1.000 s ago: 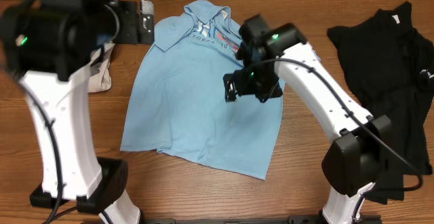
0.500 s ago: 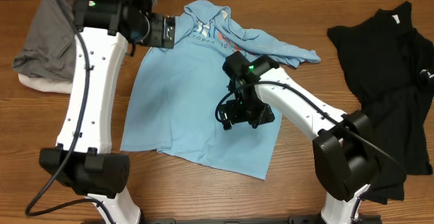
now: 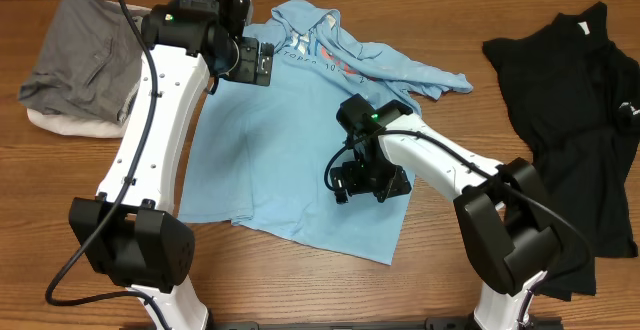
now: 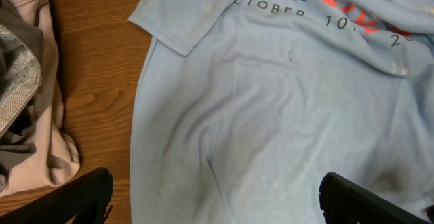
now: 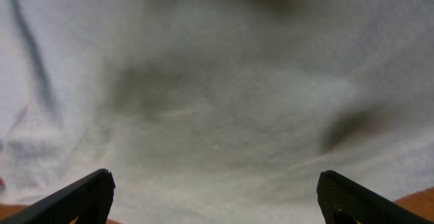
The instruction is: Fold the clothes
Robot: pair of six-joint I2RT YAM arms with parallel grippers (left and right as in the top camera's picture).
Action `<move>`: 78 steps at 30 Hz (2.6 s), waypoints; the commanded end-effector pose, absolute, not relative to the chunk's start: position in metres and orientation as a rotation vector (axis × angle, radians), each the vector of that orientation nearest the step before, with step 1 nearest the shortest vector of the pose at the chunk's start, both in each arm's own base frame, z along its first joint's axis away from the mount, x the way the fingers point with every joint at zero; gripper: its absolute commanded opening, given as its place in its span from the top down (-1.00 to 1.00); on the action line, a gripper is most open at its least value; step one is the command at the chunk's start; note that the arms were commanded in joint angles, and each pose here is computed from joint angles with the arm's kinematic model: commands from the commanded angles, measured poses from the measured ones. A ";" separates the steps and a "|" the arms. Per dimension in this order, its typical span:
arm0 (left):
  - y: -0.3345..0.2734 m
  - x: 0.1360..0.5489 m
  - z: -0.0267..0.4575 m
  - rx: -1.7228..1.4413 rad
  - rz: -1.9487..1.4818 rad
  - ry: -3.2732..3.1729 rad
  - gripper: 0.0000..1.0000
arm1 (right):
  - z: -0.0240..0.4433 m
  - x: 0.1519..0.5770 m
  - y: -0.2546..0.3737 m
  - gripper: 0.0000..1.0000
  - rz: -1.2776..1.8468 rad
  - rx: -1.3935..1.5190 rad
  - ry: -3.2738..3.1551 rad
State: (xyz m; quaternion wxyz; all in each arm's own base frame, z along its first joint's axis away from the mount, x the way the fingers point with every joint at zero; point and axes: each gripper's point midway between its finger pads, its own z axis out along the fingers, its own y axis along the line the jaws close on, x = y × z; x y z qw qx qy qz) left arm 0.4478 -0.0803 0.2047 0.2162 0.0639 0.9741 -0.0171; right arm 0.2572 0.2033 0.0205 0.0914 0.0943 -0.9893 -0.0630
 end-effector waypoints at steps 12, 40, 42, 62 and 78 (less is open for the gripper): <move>-0.086 0.446 0.192 0.219 -0.061 2.714 -1.00 | -0.011 0.252 0.177 -1.00 -0.181 0.128 -2.956; -0.089 0.451 0.168 0.271 -0.061 2.758 -1.00 | 0.016 0.402 -0.015 -1.00 -0.414 -0.633 -3.275; -0.094 0.455 0.145 0.382 -0.067 2.790 -1.00 | 0.046 0.415 -0.016 -1.00 -0.442 -0.636 -3.280; -0.111 0.544 0.031 0.633 0.191 2.615 0.07 | 0.186 0.423 0.019 -1.00 -0.575 -0.428 -3.369; -0.092 0.537 0.009 0.416 0.150 2.723 -0.06 | 0.186 0.423 0.019 -1.00 -0.565 -0.400 -3.375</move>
